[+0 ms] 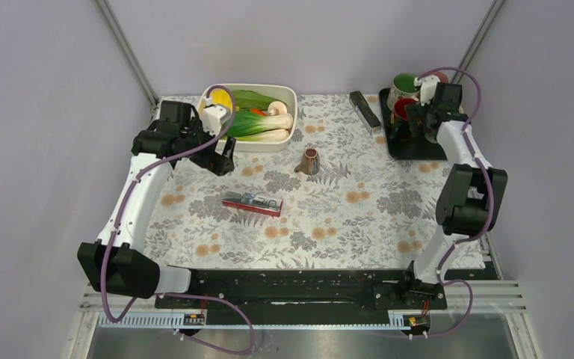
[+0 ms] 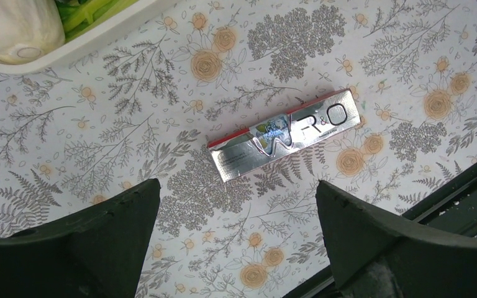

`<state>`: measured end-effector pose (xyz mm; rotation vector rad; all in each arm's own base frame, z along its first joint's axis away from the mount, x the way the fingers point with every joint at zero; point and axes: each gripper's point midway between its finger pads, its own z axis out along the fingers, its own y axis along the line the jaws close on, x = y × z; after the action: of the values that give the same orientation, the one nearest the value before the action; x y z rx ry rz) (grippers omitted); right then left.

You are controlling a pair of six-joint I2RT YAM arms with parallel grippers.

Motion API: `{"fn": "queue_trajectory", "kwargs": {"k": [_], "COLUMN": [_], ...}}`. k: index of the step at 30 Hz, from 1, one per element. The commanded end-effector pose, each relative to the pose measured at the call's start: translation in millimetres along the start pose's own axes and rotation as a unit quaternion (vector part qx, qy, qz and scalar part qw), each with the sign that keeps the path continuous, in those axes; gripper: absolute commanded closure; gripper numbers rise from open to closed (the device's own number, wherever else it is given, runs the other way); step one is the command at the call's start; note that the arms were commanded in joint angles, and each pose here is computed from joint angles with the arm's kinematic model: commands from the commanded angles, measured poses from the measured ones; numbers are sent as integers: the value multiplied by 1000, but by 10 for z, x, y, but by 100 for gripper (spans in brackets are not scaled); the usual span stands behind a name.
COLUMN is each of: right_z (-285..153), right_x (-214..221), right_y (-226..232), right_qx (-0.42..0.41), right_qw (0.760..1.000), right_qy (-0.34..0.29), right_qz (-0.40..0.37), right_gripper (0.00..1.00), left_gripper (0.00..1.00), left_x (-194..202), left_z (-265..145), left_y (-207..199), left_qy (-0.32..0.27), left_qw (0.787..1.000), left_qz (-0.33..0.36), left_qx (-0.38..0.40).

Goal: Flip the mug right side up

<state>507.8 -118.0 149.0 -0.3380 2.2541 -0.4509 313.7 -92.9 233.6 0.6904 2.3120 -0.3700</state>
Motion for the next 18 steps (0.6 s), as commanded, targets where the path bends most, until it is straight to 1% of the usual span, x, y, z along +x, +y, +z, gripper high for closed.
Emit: {"fn": "queue_trajectory", "kwargs": {"k": [1, 4, 6, 8, 10, 11, 13, 14, 16, 18], "right_z": [-667, -1020, -1287, -1520, -1742, -1885, -1991, -2029, -2058, -1979], "right_x": [-536, -807, -953, -1011, -977, -933, -914, -933, -996, -955], "right_y": [123, 795, 1469, 2049, 2587, 2882, 3194, 3316, 3486, 3666], "right_qx": [-43, -149, -236, -312, -385, -417, -425, -424, -425, -430], "right_qw": [995, 983, 963, 937, 893, 861, 812, 790, 756, 720], "right_qy": [-63, -102, -126, -148, -174, -192, -226, -238, -247, -233], "right_qz": [65, 45, 1, -58, -154, -220, -332, -375, -433, -492], "right_gripper": [1, 1, 1, 1, 1, 0, 0, 0, 1, 1], "left_gripper": [1, 1, 1, 1, 1, 1, 1, 1, 1, 1], "left_x": [-142, -117, -94, -77, -69, -59, -57, -52, -43, -30], "left_z": [-63, -17, 26, 61, 82, 86, 82, 82, 75, 66], "left_y": [-65, -100, -117, -127, -122, -113, -88, -75, -50, -13], "left_qy": [-51, -58, -59, -61, -62, -61, -62, -63, -65, -65], "left_qw": [999, 998, 998, 998, 998, 998, 998, 998, 998, 998], "left_qz": [12, 5, 0, -1, -1, 0, 2, 3, 4, 3], "left_qx": [11, 20, 26, 31, 31, 29, 23, 20, 16, 10]}}
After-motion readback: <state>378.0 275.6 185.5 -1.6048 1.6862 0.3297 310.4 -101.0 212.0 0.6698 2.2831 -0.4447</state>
